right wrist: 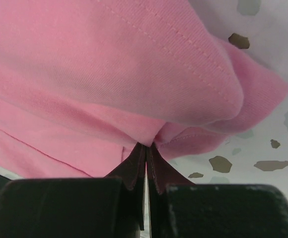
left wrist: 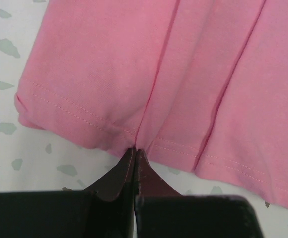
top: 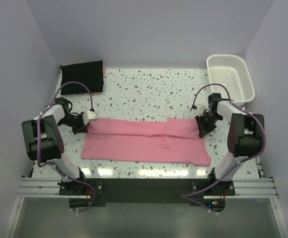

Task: Fold and stack the t-shirts
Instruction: Fold the tshirt

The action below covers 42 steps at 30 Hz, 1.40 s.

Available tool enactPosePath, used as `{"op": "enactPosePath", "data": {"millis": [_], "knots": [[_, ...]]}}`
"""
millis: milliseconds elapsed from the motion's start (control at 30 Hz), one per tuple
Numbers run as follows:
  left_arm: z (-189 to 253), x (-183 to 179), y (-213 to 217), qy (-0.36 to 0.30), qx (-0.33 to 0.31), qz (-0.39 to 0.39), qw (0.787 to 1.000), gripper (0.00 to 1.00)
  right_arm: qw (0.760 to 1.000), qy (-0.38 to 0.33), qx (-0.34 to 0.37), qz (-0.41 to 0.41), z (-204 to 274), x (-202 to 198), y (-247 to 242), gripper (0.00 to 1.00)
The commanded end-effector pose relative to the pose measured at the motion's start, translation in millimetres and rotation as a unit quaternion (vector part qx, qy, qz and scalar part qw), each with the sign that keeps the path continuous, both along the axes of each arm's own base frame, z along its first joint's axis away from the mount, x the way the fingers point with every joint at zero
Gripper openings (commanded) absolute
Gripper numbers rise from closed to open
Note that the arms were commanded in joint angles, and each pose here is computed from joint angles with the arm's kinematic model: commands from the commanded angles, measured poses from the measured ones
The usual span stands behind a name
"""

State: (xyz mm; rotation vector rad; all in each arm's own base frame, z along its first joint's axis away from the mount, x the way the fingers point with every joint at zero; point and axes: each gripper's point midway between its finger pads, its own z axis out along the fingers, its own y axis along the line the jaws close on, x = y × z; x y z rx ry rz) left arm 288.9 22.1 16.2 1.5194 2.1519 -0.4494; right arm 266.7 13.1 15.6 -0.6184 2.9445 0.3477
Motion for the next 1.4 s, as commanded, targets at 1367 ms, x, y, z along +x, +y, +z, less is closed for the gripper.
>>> {"op": "enactPosePath", "data": {"millis": [1367], "knots": [[8, 26, 9, 0.009, 0.019, 0.015, 1.000, 0.00, 0.998, -0.027, -0.048, -0.021, 17, 70, -10, 0.00]]}}
